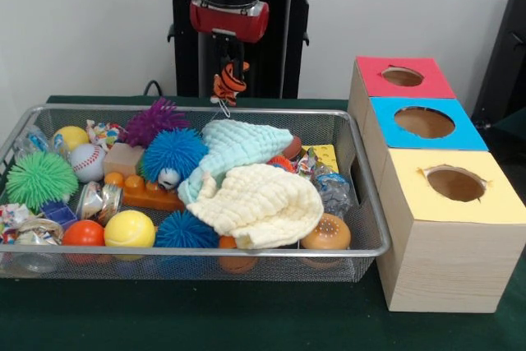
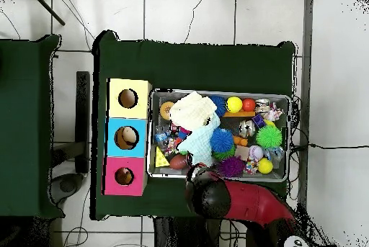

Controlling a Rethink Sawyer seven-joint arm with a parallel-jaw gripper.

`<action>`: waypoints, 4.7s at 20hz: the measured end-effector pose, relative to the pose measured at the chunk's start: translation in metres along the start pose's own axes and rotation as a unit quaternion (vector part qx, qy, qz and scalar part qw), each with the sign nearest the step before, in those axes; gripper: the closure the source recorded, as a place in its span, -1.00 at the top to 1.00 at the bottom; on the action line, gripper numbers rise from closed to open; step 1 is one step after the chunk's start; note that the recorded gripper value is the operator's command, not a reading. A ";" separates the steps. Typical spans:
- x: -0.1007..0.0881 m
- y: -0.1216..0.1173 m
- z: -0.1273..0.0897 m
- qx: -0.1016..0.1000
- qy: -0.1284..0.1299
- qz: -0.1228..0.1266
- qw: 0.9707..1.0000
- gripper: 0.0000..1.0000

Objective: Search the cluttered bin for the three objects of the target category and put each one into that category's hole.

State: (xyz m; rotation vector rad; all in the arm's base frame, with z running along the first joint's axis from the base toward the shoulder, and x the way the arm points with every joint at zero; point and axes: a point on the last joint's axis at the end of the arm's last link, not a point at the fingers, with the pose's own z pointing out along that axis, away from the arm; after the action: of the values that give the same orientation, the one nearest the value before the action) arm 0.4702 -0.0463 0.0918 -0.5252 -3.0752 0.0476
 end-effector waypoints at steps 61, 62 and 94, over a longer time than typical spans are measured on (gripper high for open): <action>-0.061 -0.004 0.030 0.027 -0.123 -0.007 0.992 -1.00; -0.062 -0.006 0.022 0.029 -0.118 -0.004 0.993 -1.00; -0.085 -0.026 -0.003 0.014 -0.120 0.024 0.992 -1.00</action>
State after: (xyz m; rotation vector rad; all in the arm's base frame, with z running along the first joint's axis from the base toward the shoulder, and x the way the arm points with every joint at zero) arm 0.5418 -0.0987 0.0939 -0.6348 -3.2882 0.1663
